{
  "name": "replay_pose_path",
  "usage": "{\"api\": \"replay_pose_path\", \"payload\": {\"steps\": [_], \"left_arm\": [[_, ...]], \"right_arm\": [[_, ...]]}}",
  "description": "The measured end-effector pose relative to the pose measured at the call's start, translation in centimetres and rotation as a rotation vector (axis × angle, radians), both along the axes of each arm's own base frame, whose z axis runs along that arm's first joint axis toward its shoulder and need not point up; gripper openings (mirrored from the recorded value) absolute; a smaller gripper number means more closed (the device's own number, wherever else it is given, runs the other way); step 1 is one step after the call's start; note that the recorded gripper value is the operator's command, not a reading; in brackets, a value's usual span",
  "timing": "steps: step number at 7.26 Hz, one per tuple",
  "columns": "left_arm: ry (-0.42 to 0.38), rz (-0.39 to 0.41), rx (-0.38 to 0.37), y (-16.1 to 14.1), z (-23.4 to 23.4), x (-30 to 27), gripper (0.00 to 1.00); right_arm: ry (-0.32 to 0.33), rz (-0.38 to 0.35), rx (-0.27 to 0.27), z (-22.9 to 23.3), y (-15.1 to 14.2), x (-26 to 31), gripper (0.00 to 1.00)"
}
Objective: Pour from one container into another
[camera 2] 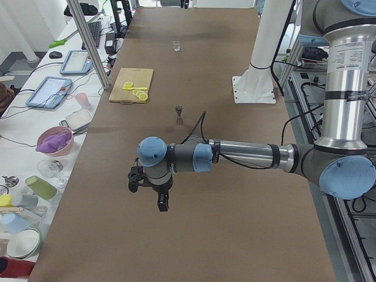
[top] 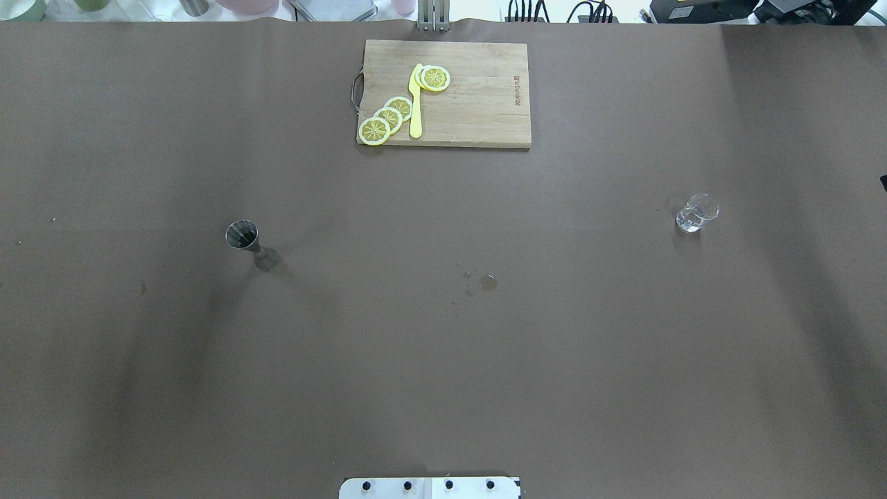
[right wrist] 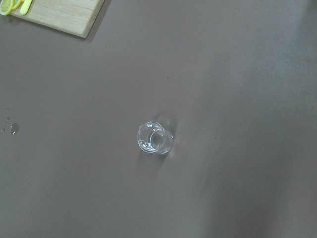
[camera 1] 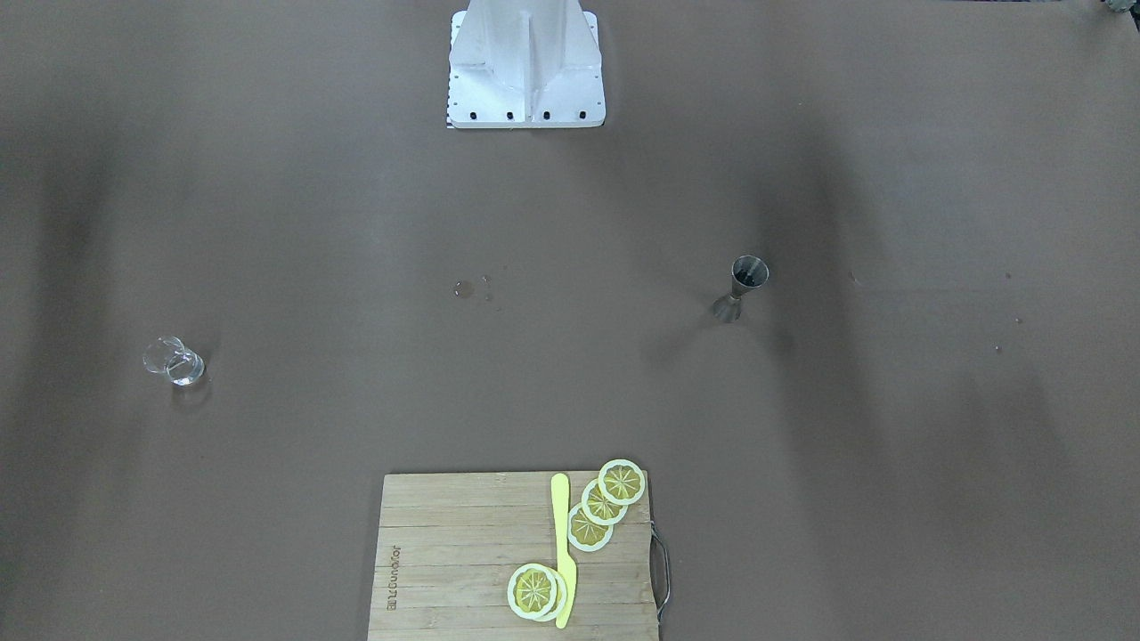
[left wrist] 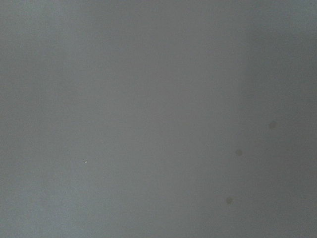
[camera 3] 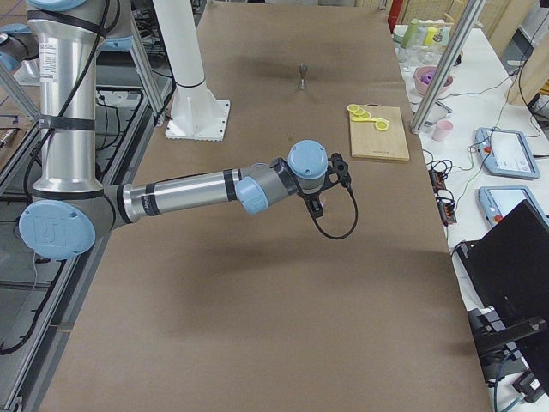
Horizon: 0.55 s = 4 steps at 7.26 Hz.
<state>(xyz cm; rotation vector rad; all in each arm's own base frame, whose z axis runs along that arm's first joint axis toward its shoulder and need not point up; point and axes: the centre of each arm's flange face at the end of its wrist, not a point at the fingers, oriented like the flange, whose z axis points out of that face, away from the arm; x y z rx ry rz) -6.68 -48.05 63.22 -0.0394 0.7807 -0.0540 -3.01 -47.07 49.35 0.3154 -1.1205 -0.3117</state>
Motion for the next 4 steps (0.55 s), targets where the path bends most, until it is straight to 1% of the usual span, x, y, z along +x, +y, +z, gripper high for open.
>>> {"api": "replay_pose_path", "payload": {"steps": [2,4], "left_arm": [[0.003,-0.078,-0.051,-0.2,-1.8,0.6,0.98],[0.023,-0.109,-0.068,-0.2,-4.0,1.8,0.98]], "right_arm": [[0.004,-0.025,0.019,-0.3,-0.4,-1.1,1.0],[0.009,-0.033,0.039,-0.8,-0.9,-1.6,1.0]]}}
